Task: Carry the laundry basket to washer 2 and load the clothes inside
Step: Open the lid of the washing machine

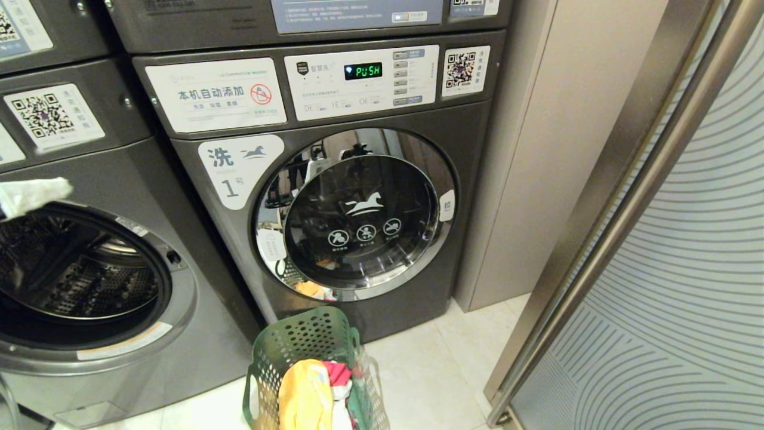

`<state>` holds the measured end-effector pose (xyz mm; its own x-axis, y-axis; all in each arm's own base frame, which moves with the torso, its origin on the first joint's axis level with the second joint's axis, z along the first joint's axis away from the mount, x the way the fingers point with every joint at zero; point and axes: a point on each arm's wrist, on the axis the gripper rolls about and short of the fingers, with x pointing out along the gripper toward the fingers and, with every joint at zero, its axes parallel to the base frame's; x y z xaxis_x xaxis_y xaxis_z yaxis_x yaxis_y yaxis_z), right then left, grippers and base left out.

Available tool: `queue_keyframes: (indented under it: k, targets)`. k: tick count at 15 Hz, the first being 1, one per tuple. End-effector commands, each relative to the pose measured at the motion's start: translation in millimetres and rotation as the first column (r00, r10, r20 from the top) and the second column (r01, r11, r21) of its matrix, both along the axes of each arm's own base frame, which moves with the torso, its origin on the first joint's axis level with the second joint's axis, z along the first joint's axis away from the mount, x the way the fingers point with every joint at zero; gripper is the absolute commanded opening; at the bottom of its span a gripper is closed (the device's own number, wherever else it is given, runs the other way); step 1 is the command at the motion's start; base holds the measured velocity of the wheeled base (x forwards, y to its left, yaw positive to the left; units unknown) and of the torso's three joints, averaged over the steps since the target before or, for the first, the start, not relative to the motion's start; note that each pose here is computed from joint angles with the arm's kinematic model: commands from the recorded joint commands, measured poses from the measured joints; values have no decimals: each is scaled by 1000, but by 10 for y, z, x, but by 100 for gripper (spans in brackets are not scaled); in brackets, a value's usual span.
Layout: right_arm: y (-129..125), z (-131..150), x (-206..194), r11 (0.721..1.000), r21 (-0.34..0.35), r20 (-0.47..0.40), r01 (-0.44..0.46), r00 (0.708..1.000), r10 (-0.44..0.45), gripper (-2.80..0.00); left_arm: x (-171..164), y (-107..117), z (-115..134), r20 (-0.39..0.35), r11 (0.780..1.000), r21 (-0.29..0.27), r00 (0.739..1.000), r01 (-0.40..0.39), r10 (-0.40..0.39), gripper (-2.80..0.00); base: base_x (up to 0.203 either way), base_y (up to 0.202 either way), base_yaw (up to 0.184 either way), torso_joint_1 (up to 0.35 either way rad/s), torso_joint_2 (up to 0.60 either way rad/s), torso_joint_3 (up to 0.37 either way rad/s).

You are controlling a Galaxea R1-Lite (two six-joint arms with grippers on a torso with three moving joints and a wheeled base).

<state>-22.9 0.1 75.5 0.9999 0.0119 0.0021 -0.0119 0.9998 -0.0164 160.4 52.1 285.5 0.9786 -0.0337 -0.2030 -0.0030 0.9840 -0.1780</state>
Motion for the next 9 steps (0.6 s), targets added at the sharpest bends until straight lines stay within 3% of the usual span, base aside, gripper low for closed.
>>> queue_keyframes:
  k: [1,3,5,7,9]
  targets:
    - [0,-3,2,1000,-1,-2,0,1000,0,-280,-148,-313,-93,-25,994,-20,994,103,-104,0,0,0,0,0,0,0]
    - [0,-3,2,1000,-1,-2,0,1000,0,-280,-560,-536,-498,-62,977,-40,975,211,-213,0,0,0,0,0,0,0]
    - [0,-3,2,1000,-1,-2,0,1000,0,-280,-951,-595,-1056,-87,964,-21,960,265,-266,0,0,0,0,0,0,0]
    - [0,-3,2,1000,-1,-2,0,1000,0,-280,-1290,-587,-1393,-1,965,60,966,257,-257,0,0,0,0,0,0,0]
    - [0,-5,2,1000,-1,-4,0,1000,0,-280,-1557,-563,-1643,119,974,131,972,187,-203,0,0,0,0,0,0,0]
